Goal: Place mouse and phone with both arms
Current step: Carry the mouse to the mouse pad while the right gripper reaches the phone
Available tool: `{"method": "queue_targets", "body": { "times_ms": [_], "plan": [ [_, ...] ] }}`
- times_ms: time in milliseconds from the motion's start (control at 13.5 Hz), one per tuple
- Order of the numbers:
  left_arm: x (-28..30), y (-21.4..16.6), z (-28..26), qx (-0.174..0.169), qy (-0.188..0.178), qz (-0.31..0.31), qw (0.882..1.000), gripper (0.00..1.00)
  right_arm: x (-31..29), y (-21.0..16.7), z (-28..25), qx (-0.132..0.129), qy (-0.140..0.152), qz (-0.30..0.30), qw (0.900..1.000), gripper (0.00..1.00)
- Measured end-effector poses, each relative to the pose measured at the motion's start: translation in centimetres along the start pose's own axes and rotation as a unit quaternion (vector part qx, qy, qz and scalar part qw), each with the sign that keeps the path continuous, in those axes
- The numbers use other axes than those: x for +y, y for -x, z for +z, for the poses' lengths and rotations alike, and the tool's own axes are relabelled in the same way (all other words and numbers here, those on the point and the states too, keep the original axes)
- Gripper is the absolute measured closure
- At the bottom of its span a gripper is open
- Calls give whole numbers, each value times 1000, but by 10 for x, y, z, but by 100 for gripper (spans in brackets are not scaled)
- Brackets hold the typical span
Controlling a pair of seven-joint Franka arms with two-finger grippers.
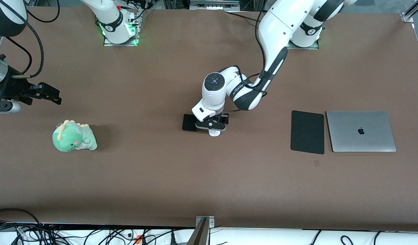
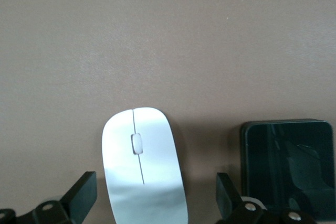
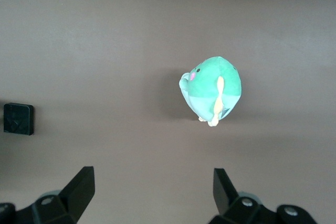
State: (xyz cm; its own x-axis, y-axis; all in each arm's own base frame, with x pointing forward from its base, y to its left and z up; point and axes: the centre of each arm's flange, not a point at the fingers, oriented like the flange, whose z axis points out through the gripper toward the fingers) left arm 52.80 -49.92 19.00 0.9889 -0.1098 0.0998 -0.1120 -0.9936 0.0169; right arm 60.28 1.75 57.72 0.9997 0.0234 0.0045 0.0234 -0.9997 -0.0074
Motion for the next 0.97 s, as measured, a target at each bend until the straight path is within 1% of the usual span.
{"method": "queue_targets", "body": {
  "times_ms": [149, 371, 446, 594, 669, 817, 891, 966],
  "plan": [
    [-3, 1, 9, -2, -6, 2, 1000, 0, 0, 0, 0, 0, 0, 0, 1000, 0],
    [-2, 1, 17, 5, 4, 2, 1000, 0, -1, -1, 4, -6, 0, -1, 1000, 0],
    [-2, 1, 18, 6, 5, 2, 1000, 9, -3, -3, 13, -16, 1, -3, 1000, 0],
    [-2, -1, 17, 9, 7, 2, 1000, 34, -13, -8, 36, -41, 3, -10, 999, 0],
    [-3, -3, 16, 11, 7, 1, 1000, 38, -21, -10, 43, -48, 4, -17, 999, 0],
    [-9, -11, 12, 16, 7, -5, 1000, 38, -41, -9, 47, -56, 7, -33, 998, 0],
    [-16, -18, 7, 16, 3, -7, 1000, 38, -45, -7, 47, -59, 9, -37, 998, 0],
    [-25, -26, 0, 8, -9, -7, 1000, 38, -46, -6, 47, -64, 11, -38, 997, 0]
  ]
}}
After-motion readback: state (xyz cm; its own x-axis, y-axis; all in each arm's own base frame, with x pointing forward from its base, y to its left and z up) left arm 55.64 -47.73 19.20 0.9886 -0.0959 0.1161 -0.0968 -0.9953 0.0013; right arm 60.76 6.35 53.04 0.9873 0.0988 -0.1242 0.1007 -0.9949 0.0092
